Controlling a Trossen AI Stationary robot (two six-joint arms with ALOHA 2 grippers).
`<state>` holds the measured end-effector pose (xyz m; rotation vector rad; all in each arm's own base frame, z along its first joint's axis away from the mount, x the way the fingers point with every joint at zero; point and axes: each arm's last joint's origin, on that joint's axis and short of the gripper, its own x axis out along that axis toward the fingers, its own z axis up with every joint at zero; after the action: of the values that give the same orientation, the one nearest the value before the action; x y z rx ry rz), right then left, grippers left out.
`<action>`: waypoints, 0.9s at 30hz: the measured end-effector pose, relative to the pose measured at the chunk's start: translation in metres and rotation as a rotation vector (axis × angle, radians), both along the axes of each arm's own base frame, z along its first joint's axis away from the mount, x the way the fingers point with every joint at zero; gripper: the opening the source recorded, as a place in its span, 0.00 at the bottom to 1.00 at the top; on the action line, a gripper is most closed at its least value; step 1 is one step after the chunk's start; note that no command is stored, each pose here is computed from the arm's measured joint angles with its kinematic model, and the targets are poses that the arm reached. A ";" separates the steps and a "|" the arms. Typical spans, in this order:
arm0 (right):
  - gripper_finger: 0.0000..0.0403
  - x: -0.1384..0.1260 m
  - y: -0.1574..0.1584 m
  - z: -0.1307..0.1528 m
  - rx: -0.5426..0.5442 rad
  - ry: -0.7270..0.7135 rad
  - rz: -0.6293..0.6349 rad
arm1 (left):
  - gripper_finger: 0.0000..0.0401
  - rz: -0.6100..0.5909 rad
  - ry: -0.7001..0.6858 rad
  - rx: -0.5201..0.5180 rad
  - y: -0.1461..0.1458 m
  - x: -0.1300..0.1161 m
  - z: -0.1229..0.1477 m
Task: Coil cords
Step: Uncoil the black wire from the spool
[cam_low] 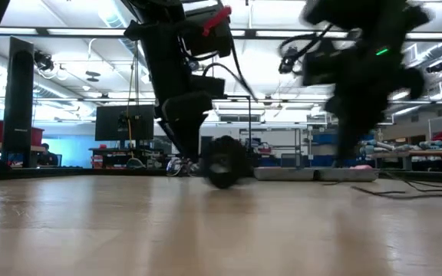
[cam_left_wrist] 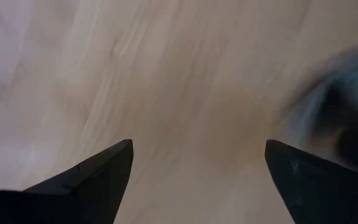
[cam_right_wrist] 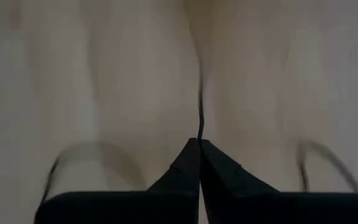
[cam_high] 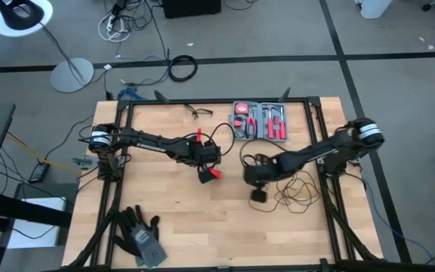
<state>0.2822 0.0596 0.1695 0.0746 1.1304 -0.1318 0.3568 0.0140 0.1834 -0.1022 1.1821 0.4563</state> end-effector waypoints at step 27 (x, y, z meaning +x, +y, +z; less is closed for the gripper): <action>0.00 0.003 0.015 0.021 -0.333 -0.260 -0.085 | 0.92 -0.010 -0.017 -0.031 -0.001 0.001 0.000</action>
<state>0.2856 0.0746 0.1909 -0.1535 0.8341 -0.3744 0.3581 0.0133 0.1830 -0.1262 1.1726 0.4274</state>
